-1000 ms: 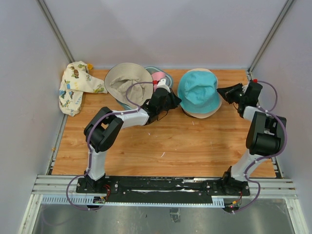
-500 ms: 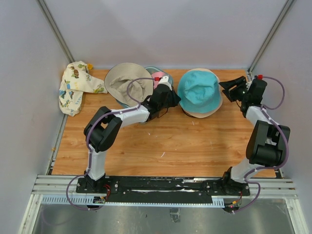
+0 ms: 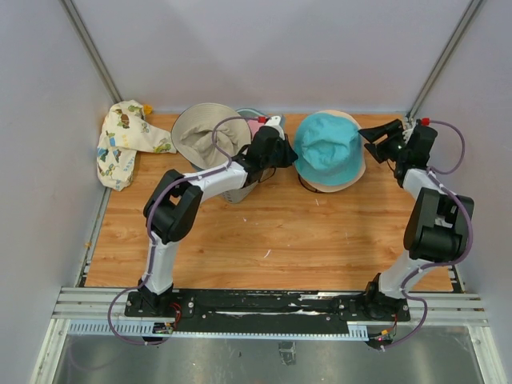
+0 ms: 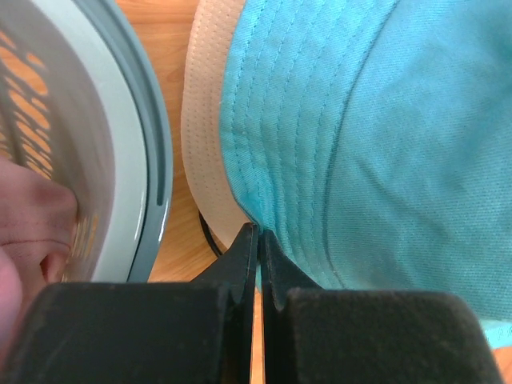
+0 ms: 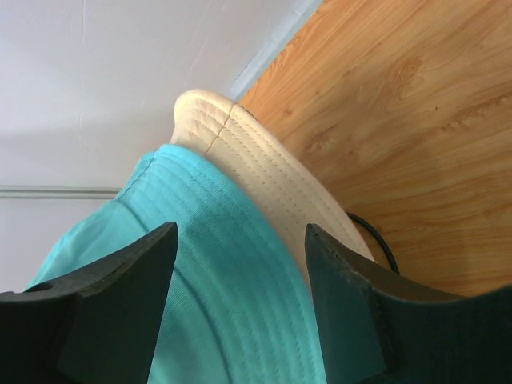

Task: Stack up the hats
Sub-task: Stack the hat on the hat.

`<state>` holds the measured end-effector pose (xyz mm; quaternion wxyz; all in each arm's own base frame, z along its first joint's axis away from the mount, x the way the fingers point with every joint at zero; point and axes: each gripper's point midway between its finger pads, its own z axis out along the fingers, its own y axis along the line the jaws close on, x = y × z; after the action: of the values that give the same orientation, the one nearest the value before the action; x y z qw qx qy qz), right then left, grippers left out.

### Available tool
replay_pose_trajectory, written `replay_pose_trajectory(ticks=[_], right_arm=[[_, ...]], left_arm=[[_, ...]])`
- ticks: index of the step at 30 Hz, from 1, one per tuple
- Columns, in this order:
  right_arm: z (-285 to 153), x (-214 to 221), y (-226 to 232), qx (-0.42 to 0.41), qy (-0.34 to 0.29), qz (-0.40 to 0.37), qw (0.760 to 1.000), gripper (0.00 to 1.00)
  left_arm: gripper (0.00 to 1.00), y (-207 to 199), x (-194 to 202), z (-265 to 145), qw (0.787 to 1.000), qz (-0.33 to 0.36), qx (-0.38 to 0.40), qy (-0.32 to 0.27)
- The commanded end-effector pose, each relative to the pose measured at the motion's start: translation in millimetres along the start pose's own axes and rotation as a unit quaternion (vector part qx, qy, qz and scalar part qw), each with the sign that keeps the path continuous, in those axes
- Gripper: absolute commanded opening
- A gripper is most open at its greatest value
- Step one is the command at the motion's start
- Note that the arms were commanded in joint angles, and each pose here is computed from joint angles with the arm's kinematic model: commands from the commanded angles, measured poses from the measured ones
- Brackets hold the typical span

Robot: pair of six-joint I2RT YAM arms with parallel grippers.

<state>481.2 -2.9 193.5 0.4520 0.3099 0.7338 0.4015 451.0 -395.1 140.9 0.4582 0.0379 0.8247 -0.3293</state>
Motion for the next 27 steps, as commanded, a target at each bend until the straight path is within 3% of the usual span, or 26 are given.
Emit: replay_pose_trajectory(ticks=[1,14,19,27], right_arm=[[10,1,2,-0.046,0.006,-0.011,0.999,0.66],[14,14,12,-0.160,0.018,0.008,0.987,0.65],[10,25,5,-0.175,0.022,0.026,0.984,0.60],[8,30,0,-0.167,0.022,0.041,0.985,0.13]], left_arm=[[0.00,3,-4,7,1.000,0.020,0.004,0.014],[0.01,-1,-8,13,0.999,0.030,0.010,0.025],[0.01,-2,-10,13,0.999,0.031,0.010,0.025],[0.00,-1,-7,11,0.999,0.028,0.009,0.027]])
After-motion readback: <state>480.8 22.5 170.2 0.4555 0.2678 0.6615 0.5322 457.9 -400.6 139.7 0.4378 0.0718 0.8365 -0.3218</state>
